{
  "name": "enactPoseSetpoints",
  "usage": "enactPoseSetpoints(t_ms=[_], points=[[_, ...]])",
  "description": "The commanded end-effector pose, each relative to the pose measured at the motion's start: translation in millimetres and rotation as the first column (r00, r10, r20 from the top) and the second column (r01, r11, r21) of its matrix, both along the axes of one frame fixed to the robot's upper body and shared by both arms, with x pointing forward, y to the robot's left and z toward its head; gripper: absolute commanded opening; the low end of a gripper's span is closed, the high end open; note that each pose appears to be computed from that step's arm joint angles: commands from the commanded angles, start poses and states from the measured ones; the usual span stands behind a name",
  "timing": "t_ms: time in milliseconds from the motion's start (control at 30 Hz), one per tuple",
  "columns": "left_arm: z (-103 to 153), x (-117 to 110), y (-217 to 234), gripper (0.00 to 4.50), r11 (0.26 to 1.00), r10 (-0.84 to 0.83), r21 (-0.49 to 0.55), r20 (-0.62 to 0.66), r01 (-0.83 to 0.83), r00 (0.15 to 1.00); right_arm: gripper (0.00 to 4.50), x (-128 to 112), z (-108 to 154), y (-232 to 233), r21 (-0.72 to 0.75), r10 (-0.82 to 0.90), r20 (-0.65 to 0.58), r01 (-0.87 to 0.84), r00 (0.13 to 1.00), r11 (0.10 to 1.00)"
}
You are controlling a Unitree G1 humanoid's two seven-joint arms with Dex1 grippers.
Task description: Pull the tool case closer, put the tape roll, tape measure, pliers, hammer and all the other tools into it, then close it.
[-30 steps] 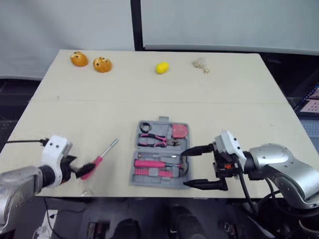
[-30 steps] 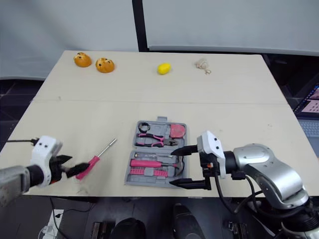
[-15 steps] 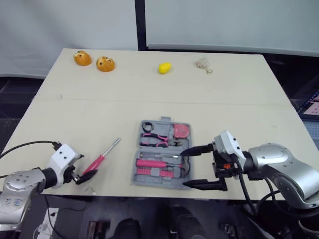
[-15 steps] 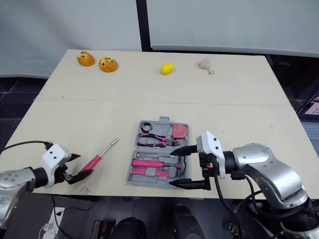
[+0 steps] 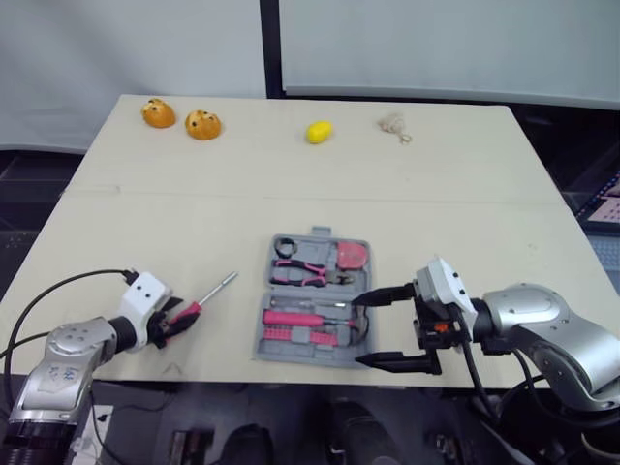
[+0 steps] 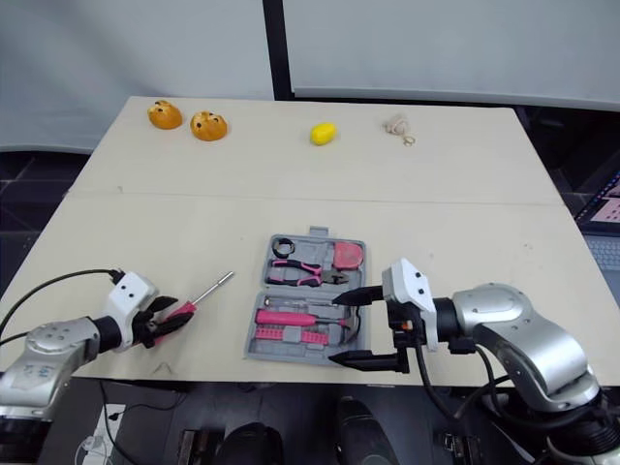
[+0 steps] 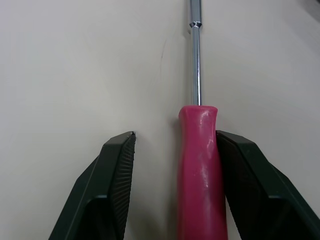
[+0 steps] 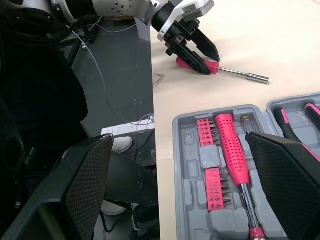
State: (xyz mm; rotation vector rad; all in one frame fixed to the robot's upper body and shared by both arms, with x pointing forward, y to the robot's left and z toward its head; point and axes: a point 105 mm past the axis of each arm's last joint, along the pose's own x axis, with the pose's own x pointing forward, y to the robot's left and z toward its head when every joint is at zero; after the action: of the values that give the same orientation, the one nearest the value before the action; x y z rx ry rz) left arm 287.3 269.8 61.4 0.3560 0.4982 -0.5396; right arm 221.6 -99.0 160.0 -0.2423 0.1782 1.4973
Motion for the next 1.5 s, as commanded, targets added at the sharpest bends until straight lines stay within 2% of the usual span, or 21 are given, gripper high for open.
enactPoseSetpoints(t_ms=[33, 67, 133, 167, 300, 467, 533, 633, 833, 900, 1067, 1167, 1267, 1333, 1500], points=[[-2.4, 2.1, -2.2, 2.1, 0.999, -0.022, 0.035, 0.009, 0.022, 1.0, 4.5, -3.9, 9.5, 1.4, 0.016, 0.01, 0.051, -0.011, 0.999, 1.0], [-2.3, 0.9, -6.1, 1.76, 0.999, -0.04, 0.026, 0.01, 0.04, 0.999, 4.5, -3.8, 9.4, 1.3, 0.016, 0.009, 0.051, -0.009, 0.999, 1.0], [-1.8, -1.1, -11.5, 0.78, 0.998, -0.065, 0.015, 0.009, 0.065, 0.998, 4.5, -4.0, 9.1, 1.2, 0.017, 0.006, 0.051, -0.007, 0.999, 1.0], [-1.1, -1.6, -12.9, 0.59, 0.997, -0.072, 0.013, 0.011, 0.072, 0.997, 4.5, -4.2, 8.8, 1.0, 0.017, 0.005, 0.051, -0.006, 0.999, 1.0], [18.5, -2.2, -15.0, 0.61, 0.993, -0.114, 0.029, 0.045, 0.113, 0.992, 4.5, -4.8, 8.1, -1.2, 0.012, -0.003, 0.049, 0.002, 0.999, 1.0], [76.4, -9.1, -24.5, 0.61, 0.958, -0.272, 0.123, 0.082, 0.261, 0.959, 4.5, -8.4, 9.8, -10.0, -0.019, -0.009, 0.04, 0.01, 0.999, 1.0], [93.9, -15.9, -36.9, 0.61, 0.925, -0.36, 0.152, 0.052, 0.349, 0.931, 4.5, -10.3, 9.9, -14.4, -0.037, -0.01, 0.031, 0.011, 0.999, 0.999], [102.1, -28.4, -62.6, 0.61, 0.854, -0.492, 0.171, -0.042, 0.492, 0.869, 4.5, -12.5, 8.4, -22.2, -0.073, -0.015, 0.016, 0.016, 1.0, 0.997], [86.7, -30.9, -120.5, 0.61, 0.754, -0.613, 0.174, -0.161, 0.634, 0.774, 4.5, -12.0, 0.7, -49.1, -0.187, -0.079, 0.002, 0.078, 0.997, 0.979], [81.3, -29.8, -136.9, 0.61, 0.741, -0.629, 0.159, -0.176, 0.653, 0.757, 4.5, -13.9, -3.3, -59.9, -0.236, -0.093, 0.004, 0.091, 0.996, 0.967], [57.1, -35.4, -171.1, 0.61, 0.669, -0.688, 0.155, -0.243, 0.727, 0.684, 4.5, -13.1, -9.0, -82.8, -0.286, -0.175, 0.009, 0.17, 0.985, 0.943], [47.7, -36.0, -183.5, 0.61, 0.647, -0.7, 0.162, -0.262, 0.745, 0.665, 4.5, -14.2, -10.0, -86.9, -0.286, -0.199, 0.007, 0.193, 0.98, 0.939], [33.1, -27.4, -189.6, 0.61, 0.621, -0.693, 0.228, -0.287, 0.75, 0.661, 4.5, -16.6, -10.7, -85.7, -0.277, -0.207, -0.001, 0.199, 0.978, 0.94], [29.6, -29.9, -195.4, 0.61, 0.587, -0.716, 0.224, -0.305, 0.778, 0.628, 4.5, -18.1, -11.3, -84.5, -0.272, -0.21, -0.006, 0.201, 0.978, 0.941], [24.4, -32.4, -199.0, 0.61, 0.554, -0.725, 0.238, -0.333, 0.798, 0.603, 4.5, -19.7, -11.9, -84.0, -0.265, -0.219, -0.012, 0.208, 0.976, 0.942]])
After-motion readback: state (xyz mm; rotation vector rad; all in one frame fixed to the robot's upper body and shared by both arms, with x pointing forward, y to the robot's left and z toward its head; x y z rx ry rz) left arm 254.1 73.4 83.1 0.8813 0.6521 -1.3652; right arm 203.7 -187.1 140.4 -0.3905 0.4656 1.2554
